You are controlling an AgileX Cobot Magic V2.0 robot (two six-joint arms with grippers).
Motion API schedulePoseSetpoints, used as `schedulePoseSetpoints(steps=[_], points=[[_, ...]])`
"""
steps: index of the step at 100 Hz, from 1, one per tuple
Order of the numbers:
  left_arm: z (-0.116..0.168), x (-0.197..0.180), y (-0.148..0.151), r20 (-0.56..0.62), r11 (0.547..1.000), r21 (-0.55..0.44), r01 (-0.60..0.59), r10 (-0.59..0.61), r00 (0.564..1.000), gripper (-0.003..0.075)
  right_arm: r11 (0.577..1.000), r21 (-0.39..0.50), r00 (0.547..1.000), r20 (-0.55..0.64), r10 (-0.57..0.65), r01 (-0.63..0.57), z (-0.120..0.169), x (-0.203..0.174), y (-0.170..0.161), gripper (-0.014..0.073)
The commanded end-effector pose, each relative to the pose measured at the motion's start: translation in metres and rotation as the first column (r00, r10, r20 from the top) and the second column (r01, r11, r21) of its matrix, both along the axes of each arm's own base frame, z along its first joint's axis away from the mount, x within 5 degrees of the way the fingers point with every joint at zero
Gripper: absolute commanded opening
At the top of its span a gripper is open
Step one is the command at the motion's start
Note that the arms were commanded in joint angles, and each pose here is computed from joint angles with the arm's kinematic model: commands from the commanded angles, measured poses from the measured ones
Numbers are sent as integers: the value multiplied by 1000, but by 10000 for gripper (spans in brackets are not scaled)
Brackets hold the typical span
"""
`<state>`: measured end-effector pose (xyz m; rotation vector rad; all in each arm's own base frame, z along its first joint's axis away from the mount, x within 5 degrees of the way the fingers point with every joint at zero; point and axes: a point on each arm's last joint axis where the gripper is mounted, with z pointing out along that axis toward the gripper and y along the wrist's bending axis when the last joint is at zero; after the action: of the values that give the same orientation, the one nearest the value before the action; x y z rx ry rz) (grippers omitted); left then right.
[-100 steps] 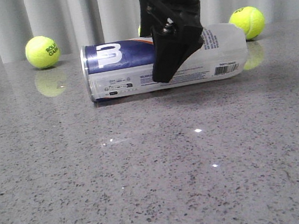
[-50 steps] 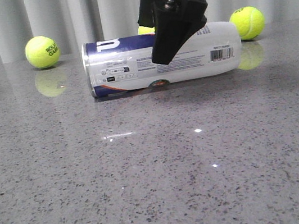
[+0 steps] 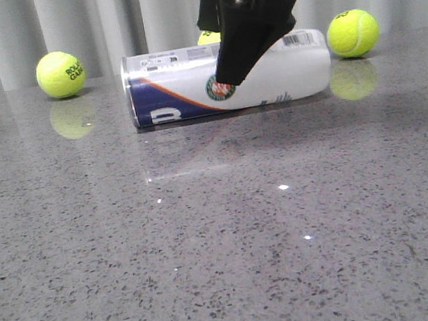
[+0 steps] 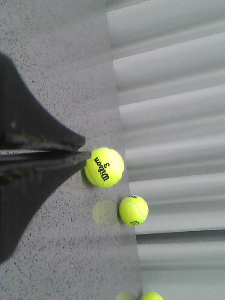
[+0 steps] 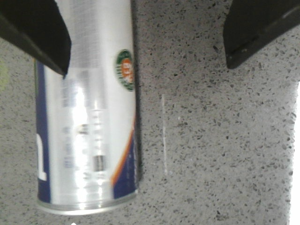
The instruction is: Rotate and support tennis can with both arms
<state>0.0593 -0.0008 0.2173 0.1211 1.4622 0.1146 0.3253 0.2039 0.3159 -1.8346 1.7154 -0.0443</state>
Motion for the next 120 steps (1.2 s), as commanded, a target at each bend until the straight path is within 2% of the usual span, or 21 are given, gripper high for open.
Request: schedulePoseSetpoints(steps=[1,23,54,120], points=[[-10,2,0,17,1000,-18,3,-2,1000,-21,994,106,992,112,-49,37,41,-7,-6,648],[-10,2,0,17,1000,-18,3,-2,1000,-21,966,200,981,71,-180,163,55,-10,-18,648],[-10,2,0,17,1000,-18,3,-2,1000,-21,862,337,919,-31,-392,379,75,-12,-45,648],[-10,2,0,17,1000,-18,3,-2,1000,-21,718,487,847,-91,-524,497,114,-36,-73,648]])
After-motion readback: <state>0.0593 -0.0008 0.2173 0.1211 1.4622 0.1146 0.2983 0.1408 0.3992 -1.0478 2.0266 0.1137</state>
